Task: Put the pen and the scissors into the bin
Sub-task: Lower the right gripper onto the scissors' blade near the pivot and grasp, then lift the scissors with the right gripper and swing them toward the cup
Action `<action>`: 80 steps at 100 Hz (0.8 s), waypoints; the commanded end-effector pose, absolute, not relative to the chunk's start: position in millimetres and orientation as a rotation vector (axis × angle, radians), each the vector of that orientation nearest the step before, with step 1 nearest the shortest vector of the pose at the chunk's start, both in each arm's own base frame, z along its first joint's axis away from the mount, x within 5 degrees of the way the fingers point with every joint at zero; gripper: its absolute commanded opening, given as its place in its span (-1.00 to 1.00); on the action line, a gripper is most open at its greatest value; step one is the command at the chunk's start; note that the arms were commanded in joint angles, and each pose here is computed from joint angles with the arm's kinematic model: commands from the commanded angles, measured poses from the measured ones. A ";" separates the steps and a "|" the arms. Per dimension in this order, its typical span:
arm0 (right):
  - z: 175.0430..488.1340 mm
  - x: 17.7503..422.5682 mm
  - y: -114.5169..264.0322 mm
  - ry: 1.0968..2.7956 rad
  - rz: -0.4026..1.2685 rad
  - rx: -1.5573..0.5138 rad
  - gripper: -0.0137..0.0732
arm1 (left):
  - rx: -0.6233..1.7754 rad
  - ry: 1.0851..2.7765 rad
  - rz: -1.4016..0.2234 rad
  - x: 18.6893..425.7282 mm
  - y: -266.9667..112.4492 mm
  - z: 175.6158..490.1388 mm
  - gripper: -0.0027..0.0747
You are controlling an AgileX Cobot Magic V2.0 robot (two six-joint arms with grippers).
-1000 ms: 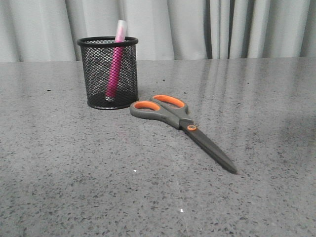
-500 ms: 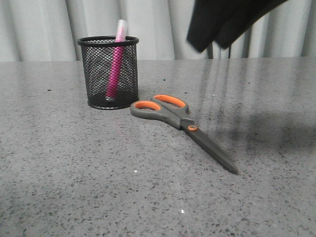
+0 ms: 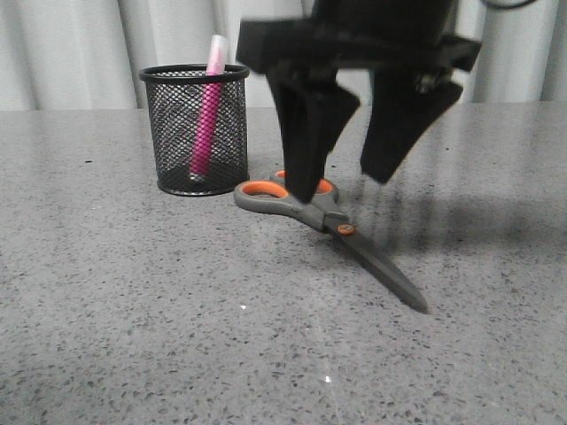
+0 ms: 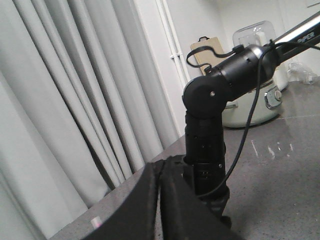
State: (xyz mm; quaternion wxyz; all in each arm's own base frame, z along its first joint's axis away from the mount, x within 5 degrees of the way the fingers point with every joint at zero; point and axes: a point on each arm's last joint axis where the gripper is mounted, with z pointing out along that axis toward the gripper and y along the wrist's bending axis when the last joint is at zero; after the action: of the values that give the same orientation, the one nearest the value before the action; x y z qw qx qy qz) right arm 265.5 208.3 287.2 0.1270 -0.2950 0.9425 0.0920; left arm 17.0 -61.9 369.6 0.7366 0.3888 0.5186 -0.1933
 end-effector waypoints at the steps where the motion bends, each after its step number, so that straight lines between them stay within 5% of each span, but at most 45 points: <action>1: 301.6 269.6 210.1 2.686 0.298 -0.792 0.38 | 0.815 1.121 -0.463 16.3 -60.9 378.2 -0.98; 46: 270.4 291.4 219.2 2.714 0.225 -0.689 0.35 | 0.863 1.102 -0.502 12.7 -62.0 377.2 -0.98; 72: 269.0 297.1 221.3 2.674 0.226 -0.649 -0.13 | 0.881 1.102 -0.501 12.4 -62.3 375.8 -0.98; 80: 262.7 296.9 221.1 2.713 0.206 -0.658 -0.45 | 0.882 1.111 -0.504 13.7 -62.7 372.9 -0.98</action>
State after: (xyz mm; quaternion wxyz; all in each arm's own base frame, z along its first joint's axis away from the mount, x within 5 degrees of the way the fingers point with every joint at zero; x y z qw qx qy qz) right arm 295.7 220.3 251.7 0.1539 -0.2370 0.9572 0.0624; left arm 13.6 -63.1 365.6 0.7231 0.4194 0.5079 -0.2080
